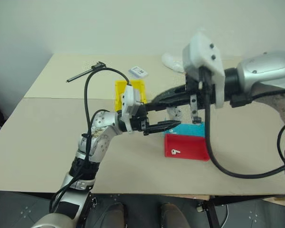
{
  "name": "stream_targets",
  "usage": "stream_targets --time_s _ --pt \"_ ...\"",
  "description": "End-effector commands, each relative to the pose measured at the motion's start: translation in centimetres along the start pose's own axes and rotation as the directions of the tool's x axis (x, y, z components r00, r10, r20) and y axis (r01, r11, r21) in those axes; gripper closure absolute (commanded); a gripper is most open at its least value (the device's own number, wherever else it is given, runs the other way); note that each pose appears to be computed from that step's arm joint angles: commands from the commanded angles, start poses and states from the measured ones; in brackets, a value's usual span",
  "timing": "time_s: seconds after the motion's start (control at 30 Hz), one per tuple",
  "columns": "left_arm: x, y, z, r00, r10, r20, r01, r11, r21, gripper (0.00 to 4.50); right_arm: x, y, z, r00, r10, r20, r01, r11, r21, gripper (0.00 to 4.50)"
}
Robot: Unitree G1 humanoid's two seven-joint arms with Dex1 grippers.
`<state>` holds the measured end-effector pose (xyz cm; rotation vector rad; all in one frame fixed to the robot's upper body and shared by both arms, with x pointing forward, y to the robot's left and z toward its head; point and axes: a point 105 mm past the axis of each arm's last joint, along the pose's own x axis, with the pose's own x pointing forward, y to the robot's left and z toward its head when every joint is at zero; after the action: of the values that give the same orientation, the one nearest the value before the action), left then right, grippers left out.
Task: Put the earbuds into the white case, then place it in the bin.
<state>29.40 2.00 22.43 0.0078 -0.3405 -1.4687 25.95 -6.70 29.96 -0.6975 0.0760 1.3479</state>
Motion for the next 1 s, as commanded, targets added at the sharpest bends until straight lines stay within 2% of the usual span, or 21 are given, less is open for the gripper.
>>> stream_targets --time_s 0.03,0.17,0.3,0.37,0.47,0.53,0.63,0.7,0.8,0.9,1.0 --pt "-0.6 0.4 2.3 0.997 0.033 0.067 -0.038 0.996 0.078 1.72 -1.5 -0.7 -1.2 0.997 -0.051 -0.052 0.049 0.998 -0.034 4.48" --pt "-1.5 0.5 2.9 0.994 0.070 0.079 -0.078 0.992 0.100 1.72 -3.2 -1.9 -2.5 0.987 -0.154 -0.050 0.155 0.987 0.031 4.48" --pt "-2.6 1.2 3.2 0.982 0.174 0.078 -0.183 0.975 0.123 1.72 -4.9 -2.2 -1.3 0.960 -0.257 0.113 0.245 0.963 0.115 4.48" --pt "-3.4 2.2 3.1 0.954 0.294 0.066 -0.301 0.940 0.162 1.72 -5.1 -1.8 -1.8 0.937 -0.312 0.157 0.294 0.947 0.129 4.48" --pt "-5.0 5.0 2.8 0.824 0.563 0.062 -0.563 0.805 0.185 1.72 -3.8 -0.6 -4.2 0.916 -0.380 0.132 0.367 0.923 0.114 4.48" --pt "-6.4 7.1 2.0 0.685 0.727 0.042 -0.717 0.663 0.215 1.72 -2.1 0.5 -5.2 0.910 -0.396 0.127 0.382 0.917 0.117 4.48" --pt "-7.9 9.5 0.4 0.483 0.875 0.010 -0.848 0.466 0.253 1.72 -0.4 1.3 -5.7 0.903 -0.409 0.132 0.396 0.911 0.119 4.48" --pt "-8.3 10.7 -0.9 0.394 0.919 -0.026 -0.885 0.386 0.259 1.72 0.2 1.3 -5.6 0.896 -0.419 0.143 0.404 0.906 0.124 4.48" --pt "-8.3 12.1 -3.0 0.335 0.938 -0.085 -0.888 0.345 0.303 1.72 0.4 1.2 -5.4 0.891 -0.425 0.157 0.408 0.904 0.128 4.48" --pt "-7.9 13.1 -4.1 0.328 0.937 -0.119 -0.887 0.349 0.302 1.72 0.4 1.1 -5.3 0.888 -0.431 0.159 0.415 0.901 0.123 4.48" --pt "-7.1 13.8 -4.4 0.352 0.928 -0.124 -0.875 0.373 0.309 0.70 0.5 1.1 -5.3 0.888 -0.430 0.164 0.415 0.902 0.121 4.50"
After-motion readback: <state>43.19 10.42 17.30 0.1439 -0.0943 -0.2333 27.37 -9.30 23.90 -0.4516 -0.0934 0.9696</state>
